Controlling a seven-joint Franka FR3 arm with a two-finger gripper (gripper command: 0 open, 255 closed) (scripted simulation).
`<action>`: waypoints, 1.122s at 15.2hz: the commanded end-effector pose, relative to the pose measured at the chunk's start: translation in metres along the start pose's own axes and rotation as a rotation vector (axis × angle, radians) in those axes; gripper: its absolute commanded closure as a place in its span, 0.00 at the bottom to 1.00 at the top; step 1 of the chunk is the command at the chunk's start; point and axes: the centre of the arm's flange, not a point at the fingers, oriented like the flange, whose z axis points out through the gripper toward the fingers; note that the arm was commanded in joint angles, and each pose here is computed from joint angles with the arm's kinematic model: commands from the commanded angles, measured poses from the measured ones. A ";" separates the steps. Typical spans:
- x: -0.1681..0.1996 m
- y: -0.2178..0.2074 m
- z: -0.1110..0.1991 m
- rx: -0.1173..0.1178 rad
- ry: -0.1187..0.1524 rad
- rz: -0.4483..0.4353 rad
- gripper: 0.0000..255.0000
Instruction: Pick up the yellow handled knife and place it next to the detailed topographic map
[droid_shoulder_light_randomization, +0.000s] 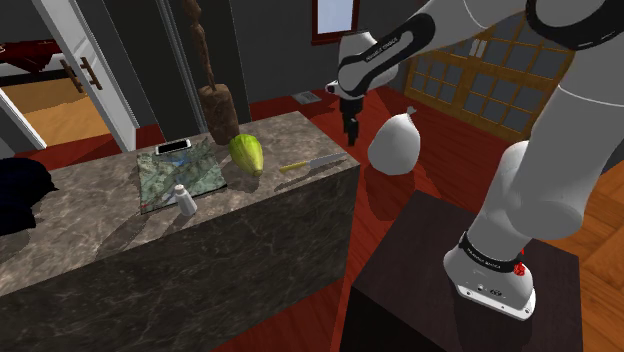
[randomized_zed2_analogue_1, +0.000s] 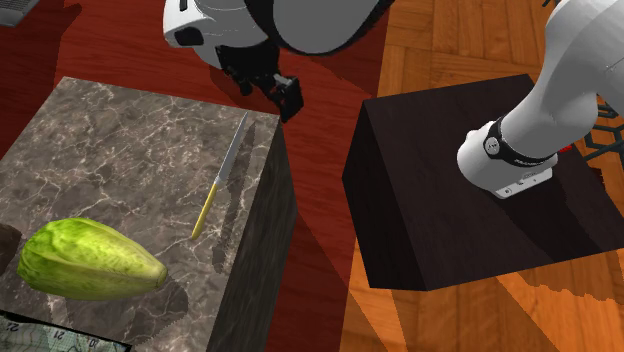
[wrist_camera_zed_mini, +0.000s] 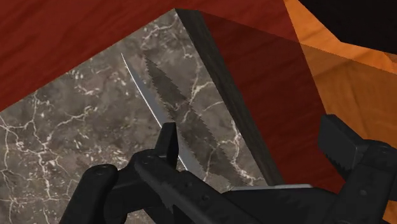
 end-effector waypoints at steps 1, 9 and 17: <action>0.015 0.013 0.015 -0.001 0.009 -0.071 0.00; 0.089 0.045 0.077 0.000 0.042 -0.337 0.00; 0.118 0.051 0.124 0.000 0.053 -0.426 0.00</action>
